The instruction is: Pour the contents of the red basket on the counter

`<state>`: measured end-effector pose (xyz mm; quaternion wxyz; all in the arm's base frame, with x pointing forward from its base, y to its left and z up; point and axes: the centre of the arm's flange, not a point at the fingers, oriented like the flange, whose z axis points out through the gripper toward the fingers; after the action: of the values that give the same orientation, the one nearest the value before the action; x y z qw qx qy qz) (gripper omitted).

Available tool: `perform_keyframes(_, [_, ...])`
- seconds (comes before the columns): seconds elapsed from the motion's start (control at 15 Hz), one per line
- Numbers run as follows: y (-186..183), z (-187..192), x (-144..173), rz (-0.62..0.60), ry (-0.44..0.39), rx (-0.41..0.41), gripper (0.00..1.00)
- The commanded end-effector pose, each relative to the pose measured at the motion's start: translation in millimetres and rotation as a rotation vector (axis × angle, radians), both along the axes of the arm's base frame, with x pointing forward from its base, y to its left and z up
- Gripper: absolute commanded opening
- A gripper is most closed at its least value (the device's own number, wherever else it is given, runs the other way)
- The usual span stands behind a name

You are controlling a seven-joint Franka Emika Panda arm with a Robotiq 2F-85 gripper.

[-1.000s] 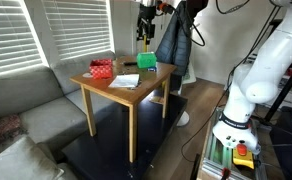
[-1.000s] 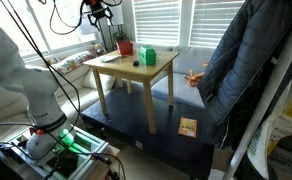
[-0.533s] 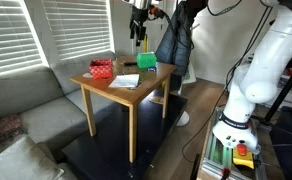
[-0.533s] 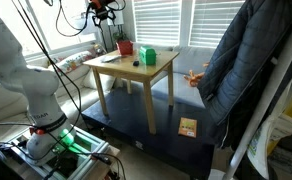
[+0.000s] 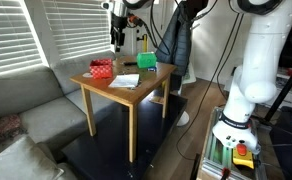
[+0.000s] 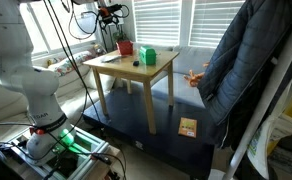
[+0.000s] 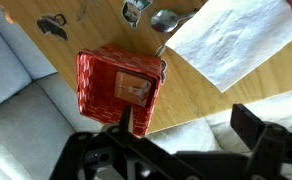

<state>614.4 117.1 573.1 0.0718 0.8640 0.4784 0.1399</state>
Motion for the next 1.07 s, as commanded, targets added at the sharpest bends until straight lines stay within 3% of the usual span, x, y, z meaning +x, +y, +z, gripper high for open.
perform_keyframes(0.0, [23.6, -4.5, 52.1, 0.008, -0.014, 0.038, 1.00])
perform_keyframes(0.4, [43.2, -35.4, 92.4, -0.016, 0.002, 0.068, 1.00])
perform_keyframes(0.8, [47.4, -63.7, 113.2, -0.024, 0.051, 0.091, 0.99])
perform_keyframes(1.0, [47.6, -78.9, 117.9, -0.030, 0.098, 0.071, 0.87])
